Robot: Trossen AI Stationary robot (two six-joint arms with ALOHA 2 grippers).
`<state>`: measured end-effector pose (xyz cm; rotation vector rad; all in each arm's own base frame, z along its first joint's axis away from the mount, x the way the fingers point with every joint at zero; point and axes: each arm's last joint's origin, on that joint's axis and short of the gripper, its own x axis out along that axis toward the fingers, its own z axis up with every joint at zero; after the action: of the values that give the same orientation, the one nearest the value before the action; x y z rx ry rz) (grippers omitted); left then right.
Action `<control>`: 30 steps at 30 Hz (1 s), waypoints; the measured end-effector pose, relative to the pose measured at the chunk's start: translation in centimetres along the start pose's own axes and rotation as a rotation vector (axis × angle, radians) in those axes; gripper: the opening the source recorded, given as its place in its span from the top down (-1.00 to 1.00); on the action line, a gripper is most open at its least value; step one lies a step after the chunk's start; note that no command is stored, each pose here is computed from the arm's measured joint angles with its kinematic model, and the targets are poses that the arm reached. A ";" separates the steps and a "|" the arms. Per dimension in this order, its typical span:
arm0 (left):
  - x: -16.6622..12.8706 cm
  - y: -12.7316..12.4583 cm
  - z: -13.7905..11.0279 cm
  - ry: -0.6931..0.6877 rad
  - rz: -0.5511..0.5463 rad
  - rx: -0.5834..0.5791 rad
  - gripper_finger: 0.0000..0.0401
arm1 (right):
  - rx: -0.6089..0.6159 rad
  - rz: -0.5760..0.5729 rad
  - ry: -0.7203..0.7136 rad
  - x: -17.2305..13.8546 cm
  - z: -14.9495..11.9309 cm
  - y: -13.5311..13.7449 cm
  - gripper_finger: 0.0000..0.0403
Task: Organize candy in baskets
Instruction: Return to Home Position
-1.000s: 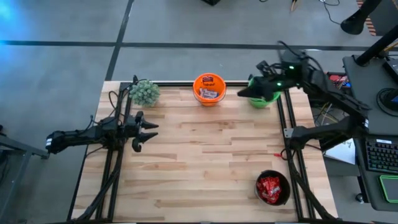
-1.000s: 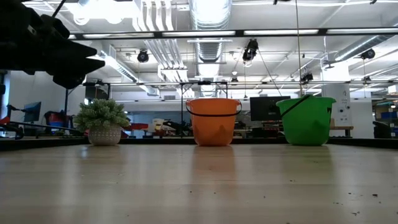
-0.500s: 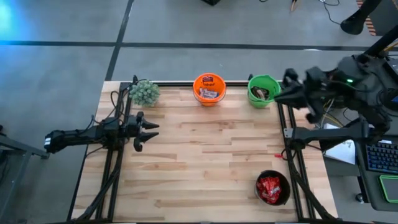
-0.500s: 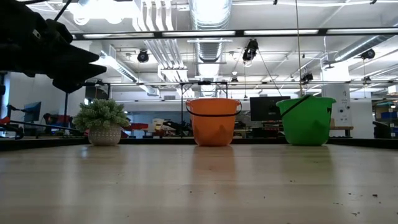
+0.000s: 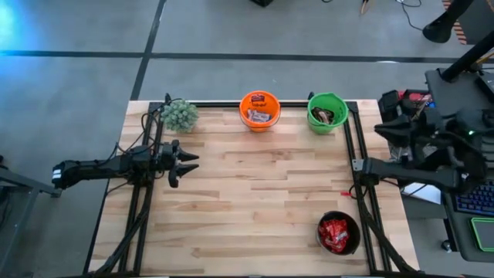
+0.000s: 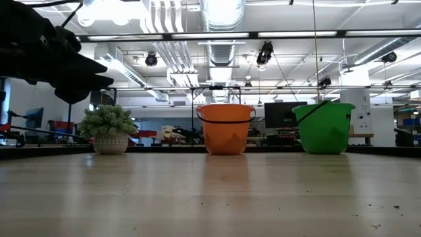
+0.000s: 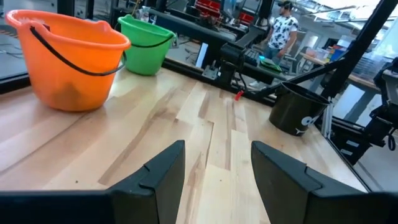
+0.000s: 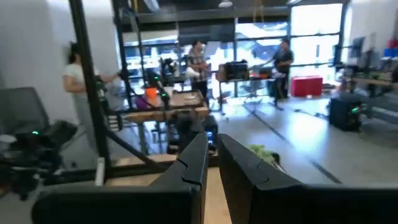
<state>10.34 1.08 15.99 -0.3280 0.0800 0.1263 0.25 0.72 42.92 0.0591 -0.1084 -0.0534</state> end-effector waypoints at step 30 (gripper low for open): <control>0.0 0.0 0.0 0.009 0.003 -0.018 0.17 | 0.076 -0.332 0.075 3.9 -17.5 -3.6 0.86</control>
<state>10.32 1.09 15.99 -0.3465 0.0886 0.1282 5.86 -2.14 25.77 0.1551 -0.0242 -0.3788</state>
